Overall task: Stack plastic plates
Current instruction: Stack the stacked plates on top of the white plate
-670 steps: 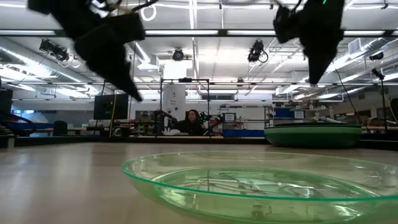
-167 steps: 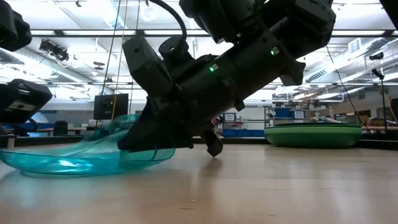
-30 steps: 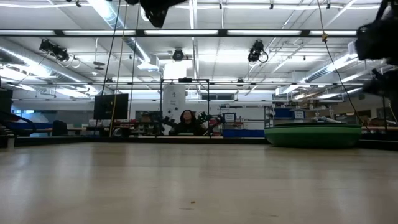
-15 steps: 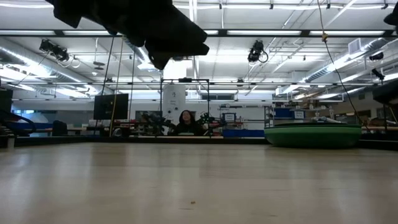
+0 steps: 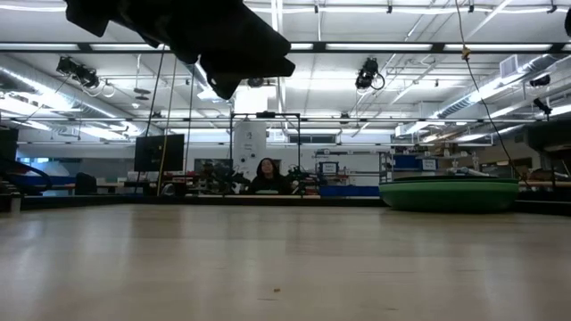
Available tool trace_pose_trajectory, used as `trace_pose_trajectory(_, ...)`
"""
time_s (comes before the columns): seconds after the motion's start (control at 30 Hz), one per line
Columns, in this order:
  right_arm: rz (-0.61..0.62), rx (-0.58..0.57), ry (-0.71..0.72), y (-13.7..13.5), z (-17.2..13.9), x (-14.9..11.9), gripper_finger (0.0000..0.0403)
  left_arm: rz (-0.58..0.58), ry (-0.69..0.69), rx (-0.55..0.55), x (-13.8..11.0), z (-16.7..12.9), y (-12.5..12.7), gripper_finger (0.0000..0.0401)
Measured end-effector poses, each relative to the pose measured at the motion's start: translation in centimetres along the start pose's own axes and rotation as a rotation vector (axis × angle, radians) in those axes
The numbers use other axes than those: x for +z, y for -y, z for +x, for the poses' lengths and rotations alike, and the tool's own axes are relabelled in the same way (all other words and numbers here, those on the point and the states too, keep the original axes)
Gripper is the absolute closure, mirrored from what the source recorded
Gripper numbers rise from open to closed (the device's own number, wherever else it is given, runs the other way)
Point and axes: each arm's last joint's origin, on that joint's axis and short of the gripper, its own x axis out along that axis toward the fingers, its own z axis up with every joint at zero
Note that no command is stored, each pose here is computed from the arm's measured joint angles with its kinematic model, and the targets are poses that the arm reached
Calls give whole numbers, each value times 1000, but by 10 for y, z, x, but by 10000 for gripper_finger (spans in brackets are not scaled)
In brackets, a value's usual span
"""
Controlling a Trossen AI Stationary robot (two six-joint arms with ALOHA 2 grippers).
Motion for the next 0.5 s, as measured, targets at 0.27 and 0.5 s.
trace_pose_trajectory(0.27, -83, -361, 14, 37, -22, 10, 202, -3, -8, 0, -1, 0, 0, 268)
trace_pose_trajectory(0.5, 123, -616, 4, 73, -52, 10, 202, -27, -51, 11, -4, -1, -1, 268)
